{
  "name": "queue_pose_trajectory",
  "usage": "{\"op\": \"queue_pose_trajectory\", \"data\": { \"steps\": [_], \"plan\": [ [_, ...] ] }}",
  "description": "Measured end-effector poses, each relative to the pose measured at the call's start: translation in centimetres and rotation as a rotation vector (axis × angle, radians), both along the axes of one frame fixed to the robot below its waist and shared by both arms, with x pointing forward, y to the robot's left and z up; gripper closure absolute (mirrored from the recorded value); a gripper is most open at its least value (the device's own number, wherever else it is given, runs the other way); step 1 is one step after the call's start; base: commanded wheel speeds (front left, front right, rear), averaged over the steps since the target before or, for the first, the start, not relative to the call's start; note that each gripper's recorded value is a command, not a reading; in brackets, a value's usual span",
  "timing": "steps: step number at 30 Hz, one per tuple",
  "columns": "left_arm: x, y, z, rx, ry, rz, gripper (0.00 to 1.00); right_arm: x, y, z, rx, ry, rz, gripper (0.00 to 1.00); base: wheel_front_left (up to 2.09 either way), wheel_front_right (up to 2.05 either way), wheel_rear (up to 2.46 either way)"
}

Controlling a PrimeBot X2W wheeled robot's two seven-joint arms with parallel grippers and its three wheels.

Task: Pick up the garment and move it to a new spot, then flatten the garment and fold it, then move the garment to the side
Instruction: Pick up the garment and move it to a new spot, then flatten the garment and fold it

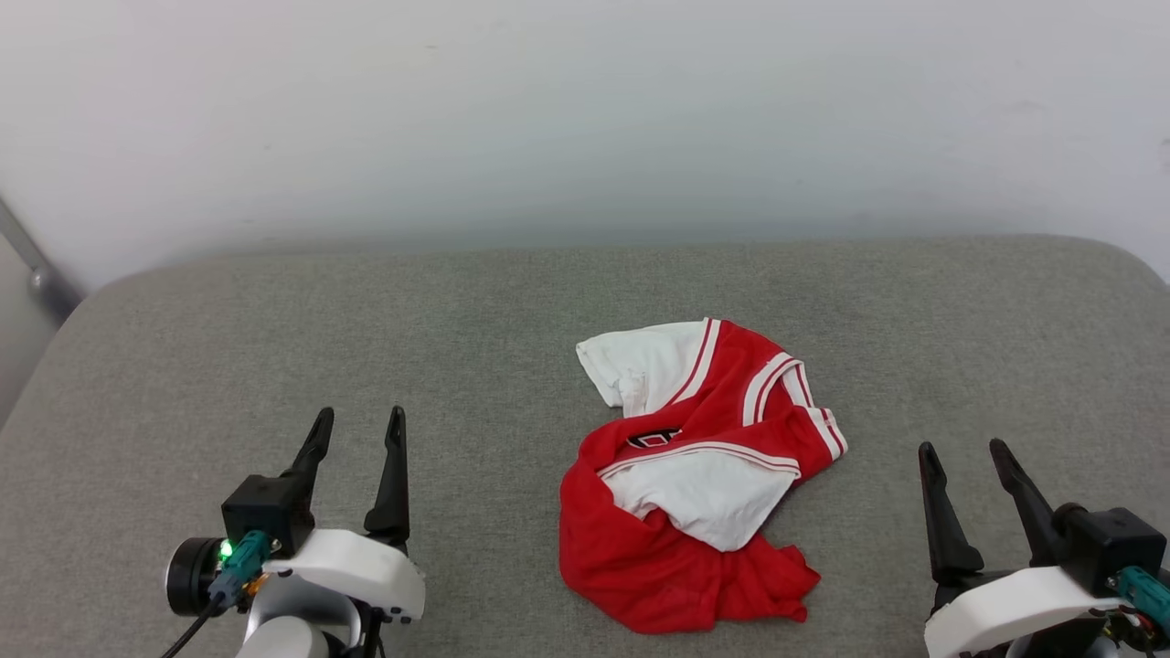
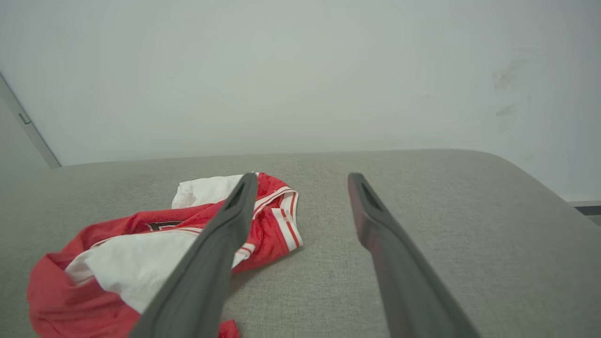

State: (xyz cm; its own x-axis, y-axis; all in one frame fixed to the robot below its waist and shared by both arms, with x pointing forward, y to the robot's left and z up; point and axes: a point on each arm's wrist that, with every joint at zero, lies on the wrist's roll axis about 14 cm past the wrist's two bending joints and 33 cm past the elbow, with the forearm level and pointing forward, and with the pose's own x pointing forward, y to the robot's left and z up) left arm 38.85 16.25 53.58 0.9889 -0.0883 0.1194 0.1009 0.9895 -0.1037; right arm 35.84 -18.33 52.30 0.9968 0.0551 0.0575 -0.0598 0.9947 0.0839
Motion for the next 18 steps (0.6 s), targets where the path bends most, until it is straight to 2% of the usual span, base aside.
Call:
{"op": "queue_pose_trajectory", "data": {
  "steps": [14, 18],
  "plan": [
    [-0.1, -0.8, -0.5, -0.004, 0.015, -0.032, 0.0, -0.5, -0.7, -0.2, 0.003, 0.013, -0.021, 0.0, 0.0, 0.0, 0.0],
    [0.1, -0.7, -0.4, -0.006, 0.012, -0.022, 0.0, -0.3, -0.8, -1.2, 0.005, 0.069, -0.022, 0.0, 0.0, 0.0, 0.0]
  ]
}}
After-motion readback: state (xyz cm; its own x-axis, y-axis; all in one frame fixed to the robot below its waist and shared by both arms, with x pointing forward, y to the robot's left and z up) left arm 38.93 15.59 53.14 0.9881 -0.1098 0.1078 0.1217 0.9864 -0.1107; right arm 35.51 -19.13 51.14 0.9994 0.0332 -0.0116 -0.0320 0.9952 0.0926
